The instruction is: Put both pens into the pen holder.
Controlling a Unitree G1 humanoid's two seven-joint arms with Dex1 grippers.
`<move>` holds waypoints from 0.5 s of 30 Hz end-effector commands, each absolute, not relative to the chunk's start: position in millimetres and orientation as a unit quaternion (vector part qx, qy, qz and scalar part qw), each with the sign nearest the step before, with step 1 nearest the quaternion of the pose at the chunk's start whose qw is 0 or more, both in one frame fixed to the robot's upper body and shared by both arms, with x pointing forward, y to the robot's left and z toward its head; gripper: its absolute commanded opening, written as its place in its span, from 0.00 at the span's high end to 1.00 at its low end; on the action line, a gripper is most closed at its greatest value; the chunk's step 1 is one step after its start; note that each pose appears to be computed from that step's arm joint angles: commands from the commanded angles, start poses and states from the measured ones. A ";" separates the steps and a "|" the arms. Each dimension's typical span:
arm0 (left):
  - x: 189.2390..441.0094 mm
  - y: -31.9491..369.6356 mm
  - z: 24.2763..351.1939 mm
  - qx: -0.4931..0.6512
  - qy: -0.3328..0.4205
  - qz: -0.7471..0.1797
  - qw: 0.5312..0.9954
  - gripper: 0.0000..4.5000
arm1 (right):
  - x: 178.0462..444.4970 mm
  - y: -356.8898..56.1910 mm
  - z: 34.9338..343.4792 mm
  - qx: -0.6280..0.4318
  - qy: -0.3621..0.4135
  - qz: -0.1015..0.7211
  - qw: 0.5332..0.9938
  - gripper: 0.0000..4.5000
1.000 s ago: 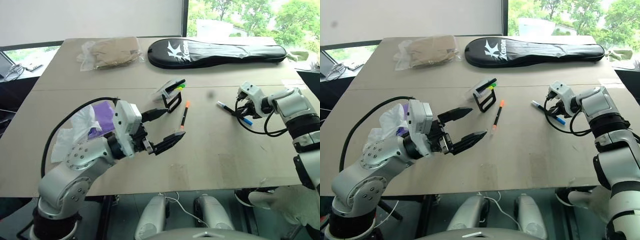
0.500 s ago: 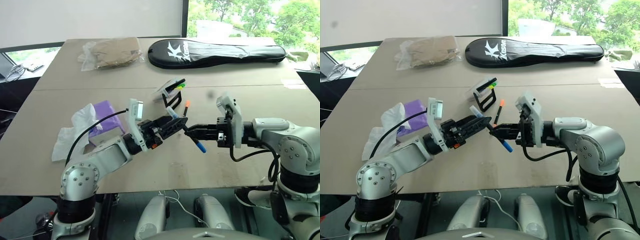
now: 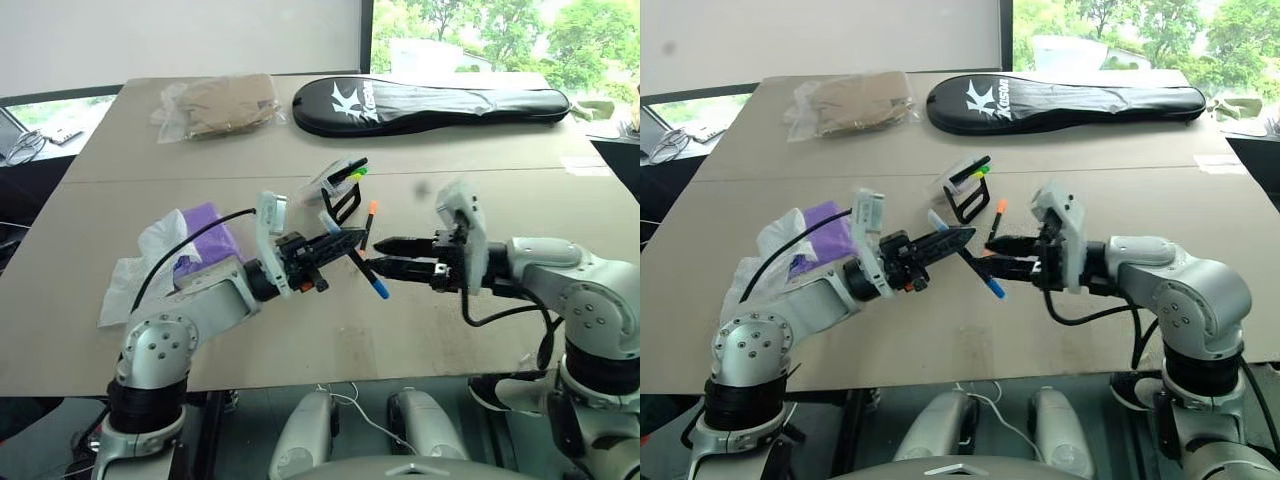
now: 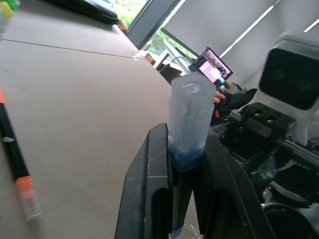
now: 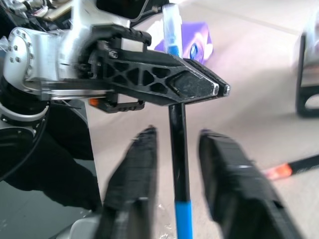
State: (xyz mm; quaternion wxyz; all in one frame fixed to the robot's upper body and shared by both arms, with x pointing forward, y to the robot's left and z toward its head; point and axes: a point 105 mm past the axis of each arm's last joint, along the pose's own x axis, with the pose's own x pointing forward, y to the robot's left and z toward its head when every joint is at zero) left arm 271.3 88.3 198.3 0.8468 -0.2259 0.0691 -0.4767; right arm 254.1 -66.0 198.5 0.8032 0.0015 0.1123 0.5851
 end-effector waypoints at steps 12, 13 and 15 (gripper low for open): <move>309.6 52.7 312.5 0.287 -0.242 -0.378 0.846 1.00 | 259.7 -160.8 207.2 -0.222 0.036 0.446 0.866 0.01; 313.1 49.6 309.1 0.317 -0.246 -0.372 0.837 1.00 | 259.5 -163.8 208.7 -0.224 0.032 0.440 0.869 0.01; 313.9 42.9 306.2 0.337 -0.255 -0.378 0.824 1.00 | 259.0 -166.5 210.5 -0.228 0.027 0.434 0.871 0.01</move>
